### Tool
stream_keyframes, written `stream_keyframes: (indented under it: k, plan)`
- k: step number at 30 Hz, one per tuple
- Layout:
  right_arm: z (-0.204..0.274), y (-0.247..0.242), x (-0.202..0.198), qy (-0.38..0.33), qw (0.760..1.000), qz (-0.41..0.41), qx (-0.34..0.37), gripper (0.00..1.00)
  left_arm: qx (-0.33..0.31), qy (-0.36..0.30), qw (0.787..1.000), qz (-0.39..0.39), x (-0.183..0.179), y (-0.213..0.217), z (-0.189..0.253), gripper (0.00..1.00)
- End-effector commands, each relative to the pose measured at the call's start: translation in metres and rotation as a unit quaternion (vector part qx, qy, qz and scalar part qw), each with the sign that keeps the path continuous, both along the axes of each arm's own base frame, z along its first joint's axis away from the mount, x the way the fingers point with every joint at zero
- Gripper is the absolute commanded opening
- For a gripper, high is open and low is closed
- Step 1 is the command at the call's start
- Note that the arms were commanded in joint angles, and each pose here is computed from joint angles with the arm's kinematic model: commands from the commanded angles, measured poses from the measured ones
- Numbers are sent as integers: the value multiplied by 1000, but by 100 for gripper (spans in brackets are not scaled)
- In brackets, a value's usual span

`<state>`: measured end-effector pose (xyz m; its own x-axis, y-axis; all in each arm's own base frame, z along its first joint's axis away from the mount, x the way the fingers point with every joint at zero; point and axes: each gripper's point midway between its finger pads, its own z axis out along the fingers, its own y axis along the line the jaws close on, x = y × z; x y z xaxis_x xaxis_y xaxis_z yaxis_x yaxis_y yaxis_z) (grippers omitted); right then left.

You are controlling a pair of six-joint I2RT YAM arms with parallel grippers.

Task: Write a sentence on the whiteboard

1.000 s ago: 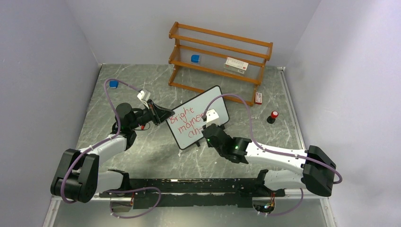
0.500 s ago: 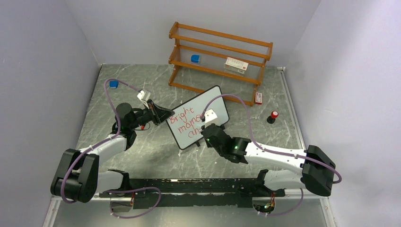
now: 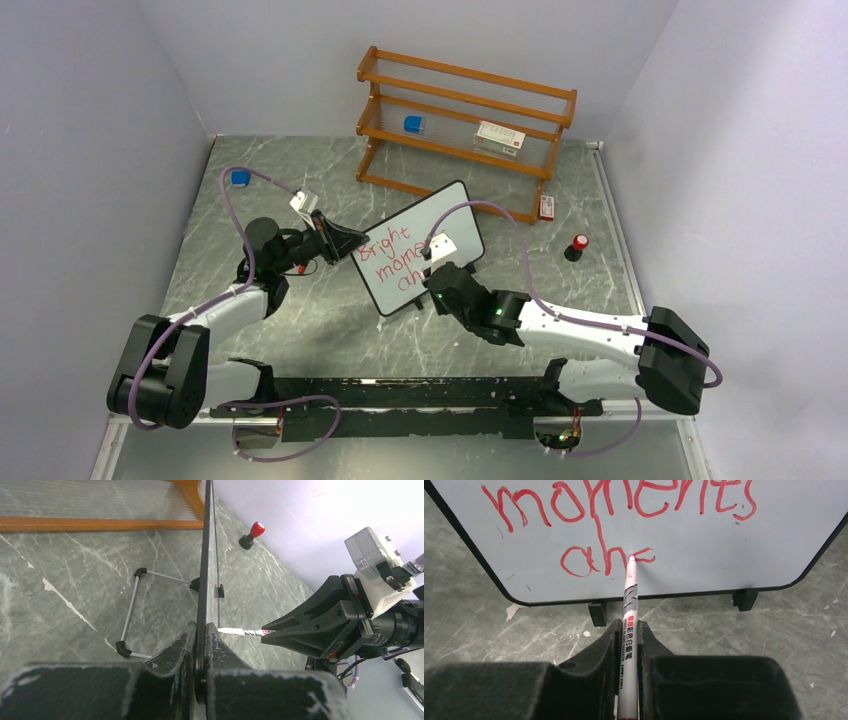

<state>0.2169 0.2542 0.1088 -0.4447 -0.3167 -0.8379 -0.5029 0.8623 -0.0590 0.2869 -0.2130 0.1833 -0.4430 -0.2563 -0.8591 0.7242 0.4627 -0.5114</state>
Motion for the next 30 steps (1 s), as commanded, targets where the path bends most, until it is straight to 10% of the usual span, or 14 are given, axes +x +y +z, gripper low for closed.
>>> stream_keyframes:
  k: [1,30]
  plan:
    - [-6,0,-2,13,1000,0,-5,0,16,4,1000,-2,1,-1,-7,5]
    - [12,-11,6,-13,999,-37,24,0,17,6,1000,0,1,0,-8,5]
